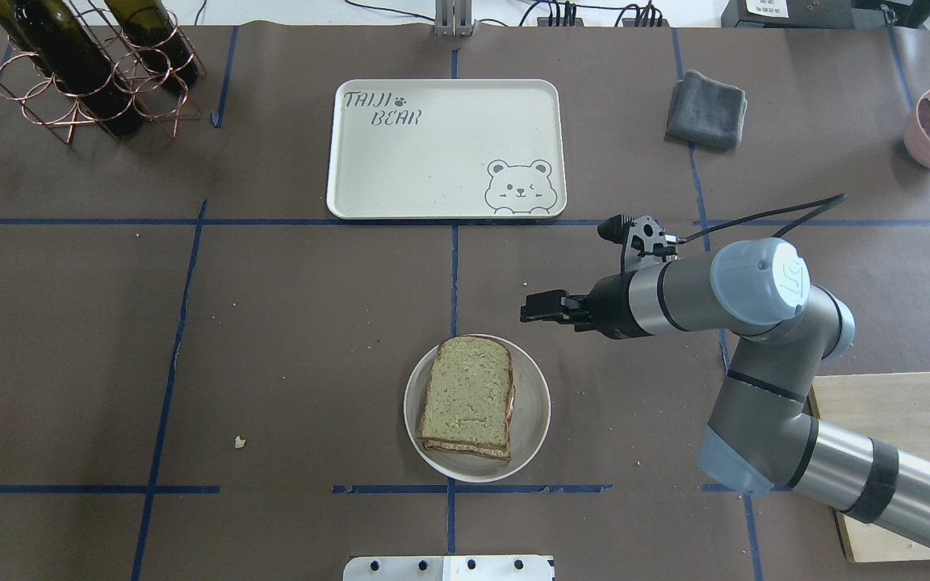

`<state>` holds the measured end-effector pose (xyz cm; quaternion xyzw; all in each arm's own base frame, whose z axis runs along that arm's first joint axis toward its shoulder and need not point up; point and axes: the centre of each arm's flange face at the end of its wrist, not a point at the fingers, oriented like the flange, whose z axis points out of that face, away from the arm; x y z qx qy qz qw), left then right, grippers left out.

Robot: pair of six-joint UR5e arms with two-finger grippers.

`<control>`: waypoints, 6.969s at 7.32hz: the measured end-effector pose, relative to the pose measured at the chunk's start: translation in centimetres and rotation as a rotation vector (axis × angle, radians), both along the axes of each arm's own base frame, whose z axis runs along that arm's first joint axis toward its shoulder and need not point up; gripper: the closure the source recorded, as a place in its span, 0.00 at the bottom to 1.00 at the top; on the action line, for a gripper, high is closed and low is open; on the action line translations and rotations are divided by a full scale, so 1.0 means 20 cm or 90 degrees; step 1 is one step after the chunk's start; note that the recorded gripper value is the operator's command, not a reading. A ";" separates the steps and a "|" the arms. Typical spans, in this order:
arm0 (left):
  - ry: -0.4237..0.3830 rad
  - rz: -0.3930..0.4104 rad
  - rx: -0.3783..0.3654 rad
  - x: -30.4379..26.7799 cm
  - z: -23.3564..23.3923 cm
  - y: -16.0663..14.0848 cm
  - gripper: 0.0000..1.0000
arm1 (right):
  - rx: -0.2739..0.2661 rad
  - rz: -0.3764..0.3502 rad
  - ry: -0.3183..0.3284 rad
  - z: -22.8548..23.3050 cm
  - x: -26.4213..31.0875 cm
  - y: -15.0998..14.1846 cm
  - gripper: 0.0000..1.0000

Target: Make sandwich and place on tray

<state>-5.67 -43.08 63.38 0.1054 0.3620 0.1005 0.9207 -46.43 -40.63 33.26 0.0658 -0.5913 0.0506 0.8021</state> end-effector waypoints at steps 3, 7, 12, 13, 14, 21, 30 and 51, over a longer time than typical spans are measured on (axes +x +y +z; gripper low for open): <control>-0.002 -0.001 0.011 0.00 -0.04 -0.01 0.00 | -0.009 -0.023 0.134 -0.05 0.38 -0.26 0.00; 0.001 0.000 0.087 0.01 -0.21 -0.06 0.00 | 0.063 -0.104 0.289 0.14 0.96 -0.39 0.00; 0.008 0.003 0.244 0.03 -0.46 -0.21 0.00 | 0.110 -0.198 0.341 1.04 2.09 -0.28 0.00; 0.015 0.001 0.299 0.03 -0.53 -0.24 0.00 | 0.097 -0.206 0.344 1.19 2.29 -0.19 0.00; 0.047 -0.005 0.323 0.06 -0.60 -0.28 0.00 | 0.074 -0.203 0.344 1.33 2.44 -0.07 0.00; 0.281 0.072 0.143 1.60 -1.47 -0.17 0.00 | 0.005 -0.195 0.344 1.63 2.59 0.13 0.00; 0.299 -0.111 -0.098 2.90 -1.79 0.46 0.51 | 0.009 -0.194 0.345 1.65 2.59 0.13 0.00; 0.358 -0.284 -0.318 2.87 -1.92 0.21 1.00 | -0.011 -0.203 0.343 1.75 2.59 0.15 0.00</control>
